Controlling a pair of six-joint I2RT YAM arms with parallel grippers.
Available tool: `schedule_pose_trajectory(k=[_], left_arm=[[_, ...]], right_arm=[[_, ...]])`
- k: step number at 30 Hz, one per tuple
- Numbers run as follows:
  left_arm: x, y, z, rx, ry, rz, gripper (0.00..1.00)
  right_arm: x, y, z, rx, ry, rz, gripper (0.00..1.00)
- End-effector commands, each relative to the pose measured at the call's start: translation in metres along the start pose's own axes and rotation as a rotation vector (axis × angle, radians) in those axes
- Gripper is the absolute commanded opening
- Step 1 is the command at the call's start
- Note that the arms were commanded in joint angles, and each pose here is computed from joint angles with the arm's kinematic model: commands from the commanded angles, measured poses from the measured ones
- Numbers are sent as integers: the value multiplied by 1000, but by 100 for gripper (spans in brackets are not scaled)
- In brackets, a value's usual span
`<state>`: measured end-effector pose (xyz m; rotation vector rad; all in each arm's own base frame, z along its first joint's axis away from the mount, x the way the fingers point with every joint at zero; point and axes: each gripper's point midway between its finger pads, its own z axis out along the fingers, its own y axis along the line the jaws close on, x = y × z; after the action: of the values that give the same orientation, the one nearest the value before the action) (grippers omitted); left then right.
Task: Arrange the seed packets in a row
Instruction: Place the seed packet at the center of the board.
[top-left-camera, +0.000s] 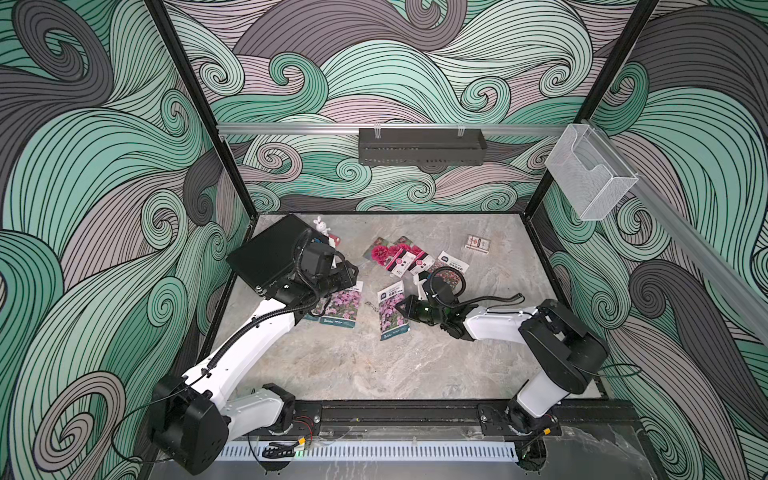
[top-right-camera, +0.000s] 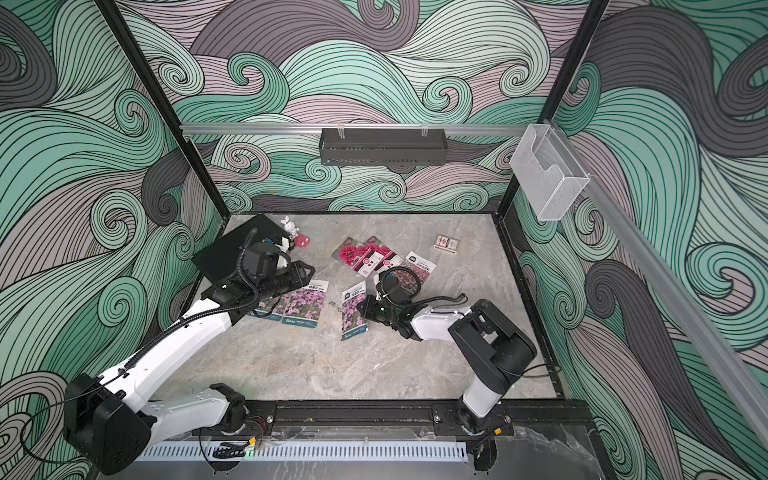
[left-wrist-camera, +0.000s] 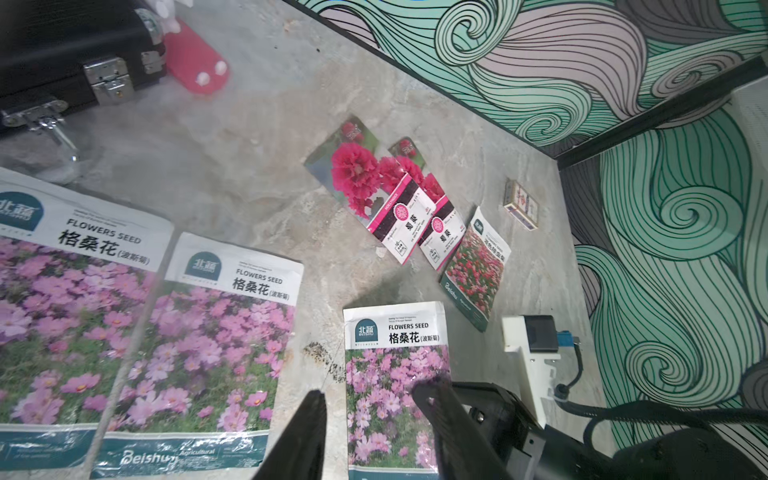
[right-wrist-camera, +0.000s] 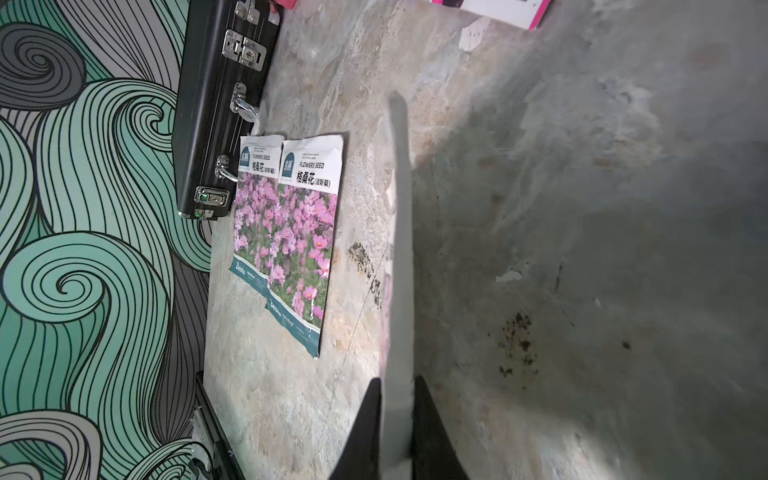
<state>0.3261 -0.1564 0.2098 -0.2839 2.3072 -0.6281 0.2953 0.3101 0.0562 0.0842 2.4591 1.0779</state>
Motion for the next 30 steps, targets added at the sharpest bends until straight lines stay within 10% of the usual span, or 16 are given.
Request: schedule_pose_trajectory(k=[1,30], left_arm=[[-3,16,-2,-67,-1,-28,43],[5,36,19,-110,38,-63,44]], right_arm=[[-16,14,10,-30,-63,16,14],[-3,-12,50,145,-43,-6,31]])
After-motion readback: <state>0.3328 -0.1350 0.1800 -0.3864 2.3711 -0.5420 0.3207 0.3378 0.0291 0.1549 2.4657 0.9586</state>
